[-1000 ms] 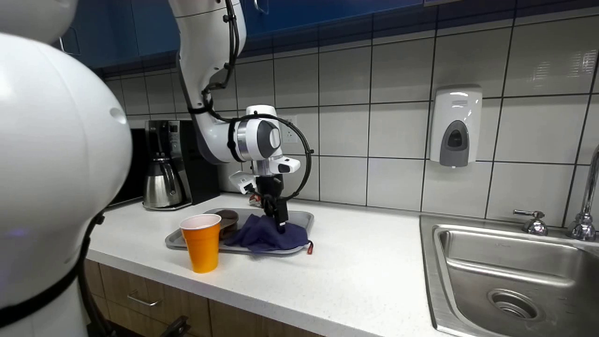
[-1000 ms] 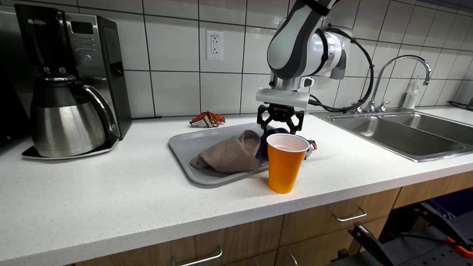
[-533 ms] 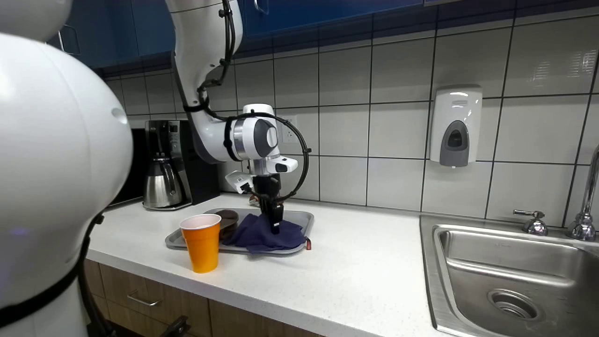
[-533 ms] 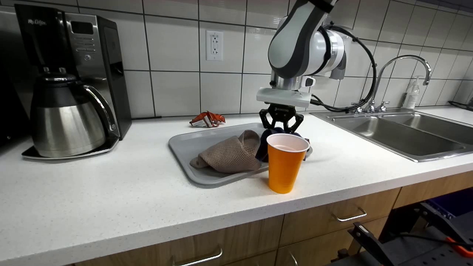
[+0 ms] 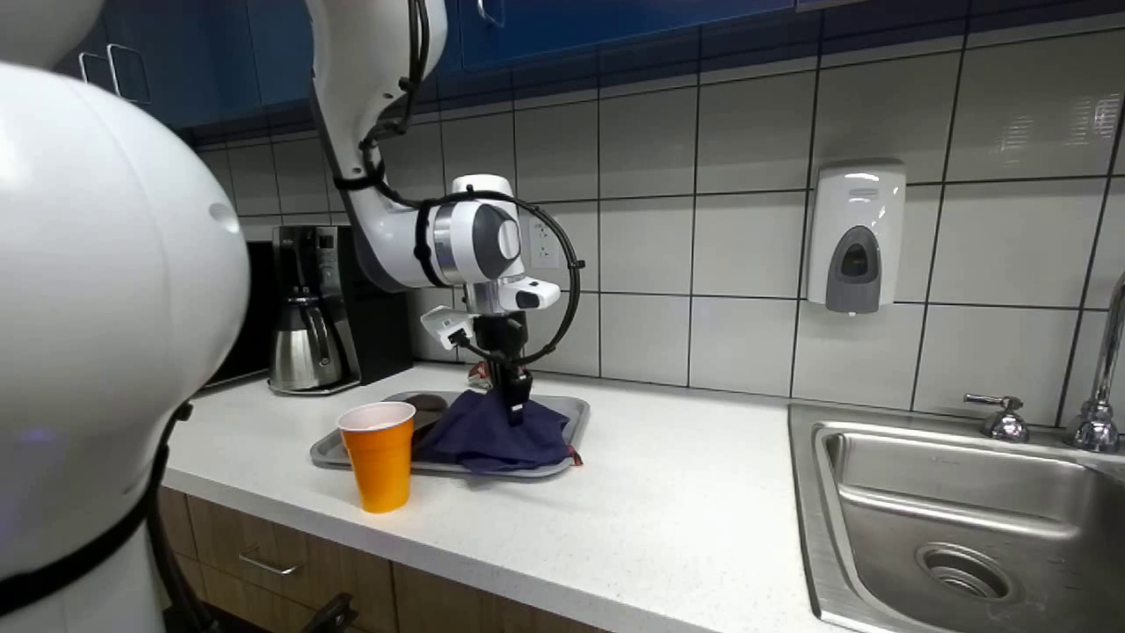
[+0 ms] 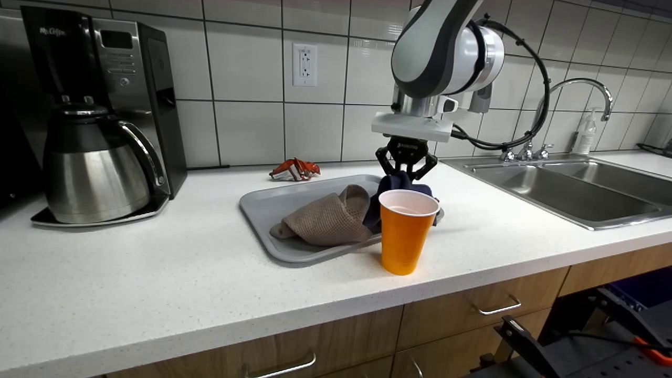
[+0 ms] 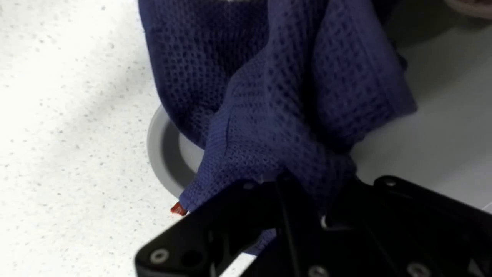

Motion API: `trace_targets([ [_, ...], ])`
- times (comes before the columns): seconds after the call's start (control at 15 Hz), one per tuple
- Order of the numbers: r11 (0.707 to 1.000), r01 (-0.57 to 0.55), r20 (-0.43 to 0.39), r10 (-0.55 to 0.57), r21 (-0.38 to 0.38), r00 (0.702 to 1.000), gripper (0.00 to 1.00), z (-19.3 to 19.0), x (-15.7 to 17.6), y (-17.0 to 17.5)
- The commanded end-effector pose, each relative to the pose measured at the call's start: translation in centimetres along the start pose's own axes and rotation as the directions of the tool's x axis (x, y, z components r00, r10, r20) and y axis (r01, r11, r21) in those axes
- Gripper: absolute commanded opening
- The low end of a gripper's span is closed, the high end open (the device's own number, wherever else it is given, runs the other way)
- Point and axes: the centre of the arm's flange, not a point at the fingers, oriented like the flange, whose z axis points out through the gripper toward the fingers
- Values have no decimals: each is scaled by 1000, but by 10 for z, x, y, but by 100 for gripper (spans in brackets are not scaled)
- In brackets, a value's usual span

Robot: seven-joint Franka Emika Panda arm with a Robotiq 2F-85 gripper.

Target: Remove the blue and brown towels from the tray

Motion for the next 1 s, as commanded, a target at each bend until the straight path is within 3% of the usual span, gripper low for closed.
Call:
trace_targets([
  [0.0, 1000, -13, -29, 13, -4, 999, 3, -36, -11, 16],
  [0.93, 992, -125, -184, 128, 27, 974, 3, -111, 21, 86],
])
